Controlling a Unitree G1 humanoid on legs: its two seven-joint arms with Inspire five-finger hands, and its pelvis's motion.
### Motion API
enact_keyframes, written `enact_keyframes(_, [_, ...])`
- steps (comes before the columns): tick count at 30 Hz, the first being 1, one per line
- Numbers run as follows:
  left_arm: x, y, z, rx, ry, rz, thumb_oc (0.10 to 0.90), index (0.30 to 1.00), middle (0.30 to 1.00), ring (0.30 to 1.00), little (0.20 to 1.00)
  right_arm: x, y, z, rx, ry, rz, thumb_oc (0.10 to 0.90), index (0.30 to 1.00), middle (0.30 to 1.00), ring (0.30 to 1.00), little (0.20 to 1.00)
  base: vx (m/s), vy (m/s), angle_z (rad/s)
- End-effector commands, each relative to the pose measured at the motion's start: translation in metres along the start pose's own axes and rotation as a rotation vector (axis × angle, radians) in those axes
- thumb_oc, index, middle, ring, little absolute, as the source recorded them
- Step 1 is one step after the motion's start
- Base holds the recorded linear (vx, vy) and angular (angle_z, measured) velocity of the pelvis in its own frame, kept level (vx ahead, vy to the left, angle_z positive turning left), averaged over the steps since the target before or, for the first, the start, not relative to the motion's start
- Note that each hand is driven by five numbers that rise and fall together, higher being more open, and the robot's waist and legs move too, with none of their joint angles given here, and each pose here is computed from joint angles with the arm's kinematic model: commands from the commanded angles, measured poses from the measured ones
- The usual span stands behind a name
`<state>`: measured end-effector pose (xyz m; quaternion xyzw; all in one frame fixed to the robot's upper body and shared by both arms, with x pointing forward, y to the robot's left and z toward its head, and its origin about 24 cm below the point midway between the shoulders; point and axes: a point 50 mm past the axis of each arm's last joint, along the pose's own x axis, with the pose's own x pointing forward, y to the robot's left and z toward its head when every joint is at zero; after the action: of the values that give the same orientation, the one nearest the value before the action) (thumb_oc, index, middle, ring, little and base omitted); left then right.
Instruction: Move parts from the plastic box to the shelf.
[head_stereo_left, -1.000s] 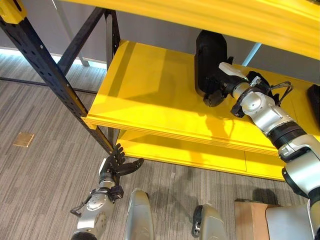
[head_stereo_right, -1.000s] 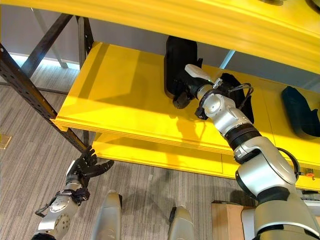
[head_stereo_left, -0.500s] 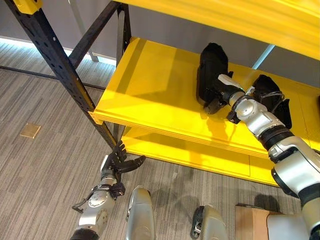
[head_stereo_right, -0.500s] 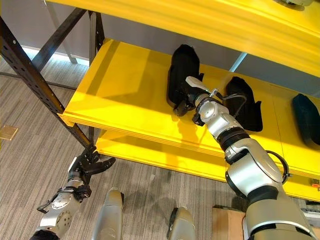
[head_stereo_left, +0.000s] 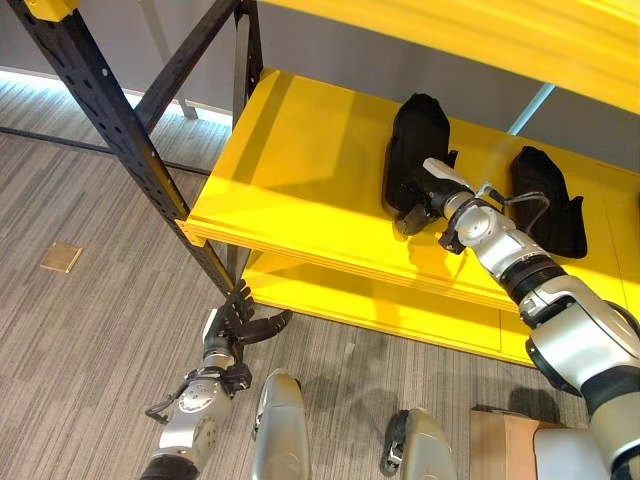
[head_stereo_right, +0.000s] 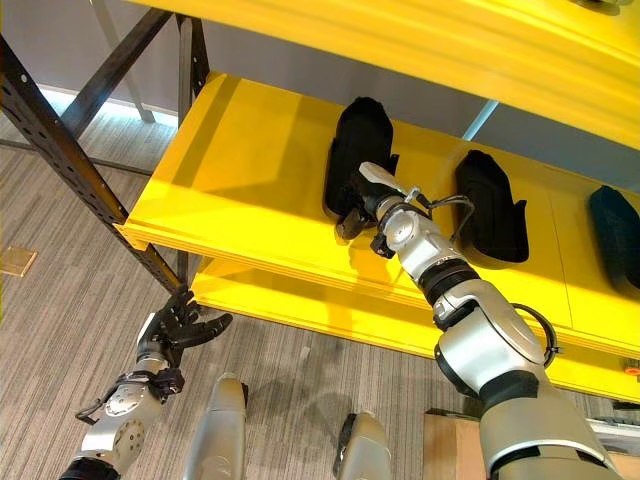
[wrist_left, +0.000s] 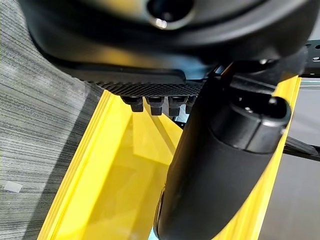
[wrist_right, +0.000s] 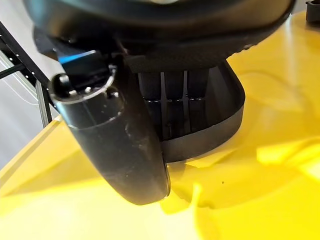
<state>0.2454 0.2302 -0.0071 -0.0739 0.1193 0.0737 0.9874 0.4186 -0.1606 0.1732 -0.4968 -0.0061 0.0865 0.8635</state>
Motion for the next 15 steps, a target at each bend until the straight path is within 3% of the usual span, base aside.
enact_keyframes(1, [0.008,-0.021,0.043,0.048,-0.21,-0.109,0.9,1.0,1.0,1.0,1.0,0.001,-0.038,0.012,0.078,-0.048,-0.17,0.4,0.3,0.3,0.3,0.3,0.0,0.0,0.0])
enact_keyframes(15, [0.009,-0.021,0.043,0.055,-0.211,-0.107,0.9,1.0,1.0,1.0,1.0,-0.001,-0.027,-0.007,0.037,0.017,-0.142,0.4,0.3,0.3,0.3,0.3,0.0,0.0,0.0])
